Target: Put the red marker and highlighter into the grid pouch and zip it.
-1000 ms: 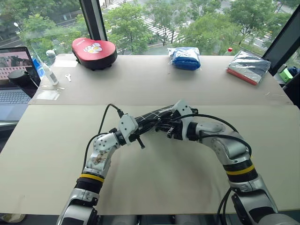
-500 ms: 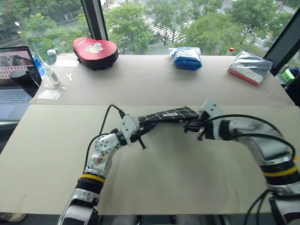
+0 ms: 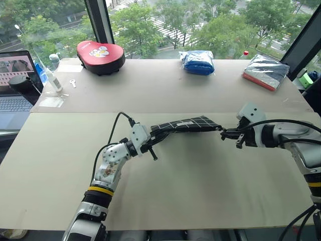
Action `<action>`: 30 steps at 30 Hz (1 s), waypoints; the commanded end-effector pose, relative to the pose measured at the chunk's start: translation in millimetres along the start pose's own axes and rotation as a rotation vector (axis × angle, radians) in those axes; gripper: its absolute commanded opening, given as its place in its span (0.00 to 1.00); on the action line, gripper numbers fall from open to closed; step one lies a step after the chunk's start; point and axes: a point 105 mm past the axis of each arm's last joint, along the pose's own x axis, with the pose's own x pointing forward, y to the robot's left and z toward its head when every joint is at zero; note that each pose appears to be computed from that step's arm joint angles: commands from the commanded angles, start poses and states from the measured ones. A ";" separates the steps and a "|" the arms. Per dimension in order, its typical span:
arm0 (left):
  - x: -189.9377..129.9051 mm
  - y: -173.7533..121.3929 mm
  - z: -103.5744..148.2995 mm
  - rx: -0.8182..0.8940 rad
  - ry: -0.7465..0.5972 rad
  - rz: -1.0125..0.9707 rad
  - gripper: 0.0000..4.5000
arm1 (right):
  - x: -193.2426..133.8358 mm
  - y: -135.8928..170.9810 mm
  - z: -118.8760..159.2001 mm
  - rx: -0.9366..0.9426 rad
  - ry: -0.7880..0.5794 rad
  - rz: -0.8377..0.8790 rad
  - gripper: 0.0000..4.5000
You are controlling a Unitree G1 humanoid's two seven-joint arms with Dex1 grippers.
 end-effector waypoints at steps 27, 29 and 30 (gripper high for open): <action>-2.6 -9.0 10.9 0.080 -0.044 -0.114 0.00 | -84.7 23.9 -9.0 0.114 -0.127 0.165 0.81; -5.0 -11.7 9.5 0.106 -0.034 -0.156 0.00 | -90.0 24.7 -9.3 0.125 -0.132 0.166 0.81; -6.3 -12.8 8.7 0.119 -0.027 -0.177 0.00 | -91.9 25.8 -9.1 0.132 -0.136 0.169 0.81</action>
